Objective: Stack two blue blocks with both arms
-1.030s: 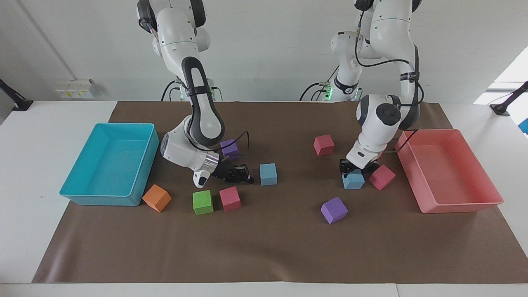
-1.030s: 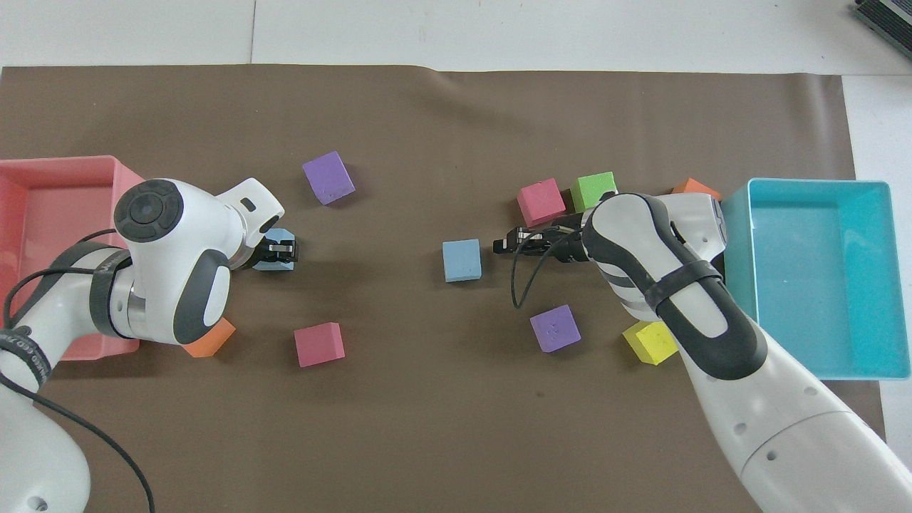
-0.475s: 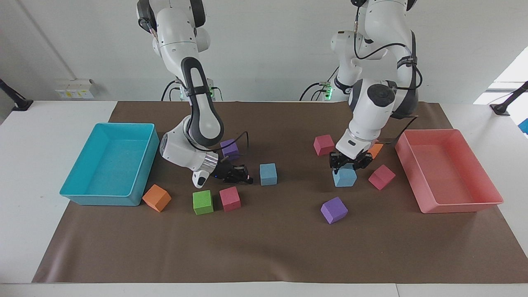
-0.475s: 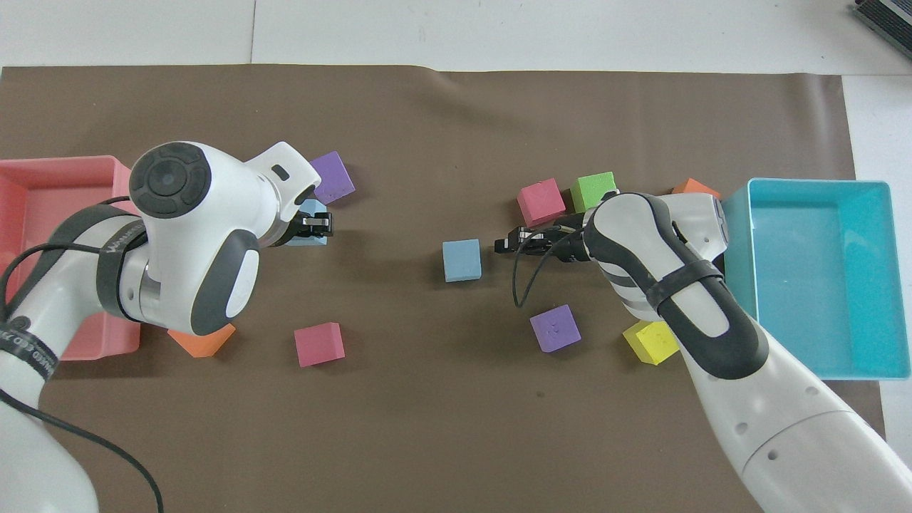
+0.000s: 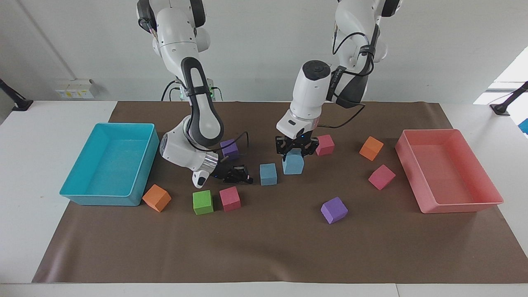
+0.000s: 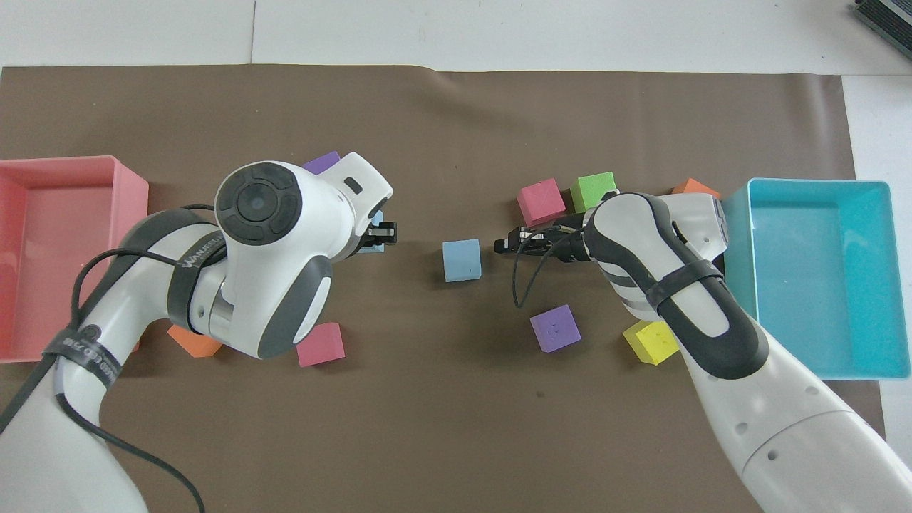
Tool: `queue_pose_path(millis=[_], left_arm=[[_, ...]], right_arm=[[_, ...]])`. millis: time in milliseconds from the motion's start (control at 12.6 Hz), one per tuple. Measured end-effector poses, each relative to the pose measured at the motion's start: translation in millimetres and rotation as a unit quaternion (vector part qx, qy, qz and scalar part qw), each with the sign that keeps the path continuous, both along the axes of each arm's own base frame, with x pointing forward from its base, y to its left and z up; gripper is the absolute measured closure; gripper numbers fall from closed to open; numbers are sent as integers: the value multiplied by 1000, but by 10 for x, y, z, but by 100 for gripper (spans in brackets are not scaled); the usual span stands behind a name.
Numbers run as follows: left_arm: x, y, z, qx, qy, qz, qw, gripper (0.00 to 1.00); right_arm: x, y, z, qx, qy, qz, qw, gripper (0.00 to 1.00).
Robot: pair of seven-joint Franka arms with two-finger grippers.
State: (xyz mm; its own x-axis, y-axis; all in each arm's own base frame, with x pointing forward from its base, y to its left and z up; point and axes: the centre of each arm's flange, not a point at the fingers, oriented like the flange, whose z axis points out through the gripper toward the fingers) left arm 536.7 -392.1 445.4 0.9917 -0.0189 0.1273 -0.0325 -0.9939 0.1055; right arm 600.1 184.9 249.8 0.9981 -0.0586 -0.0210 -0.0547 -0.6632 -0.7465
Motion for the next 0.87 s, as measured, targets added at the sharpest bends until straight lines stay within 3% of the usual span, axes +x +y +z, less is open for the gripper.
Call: queue_pose_path(millis=[396, 871], left_arm=[[-125, -454, -226, 3, 16, 14, 1000, 44], [-165, -536, -287, 4, 20, 16, 1000, 44]], right_arm=[[2, -8, 0, 0, 0, -1, 1000, 99], [3, -9, 0, 0, 0, -1, 1000, 99]])
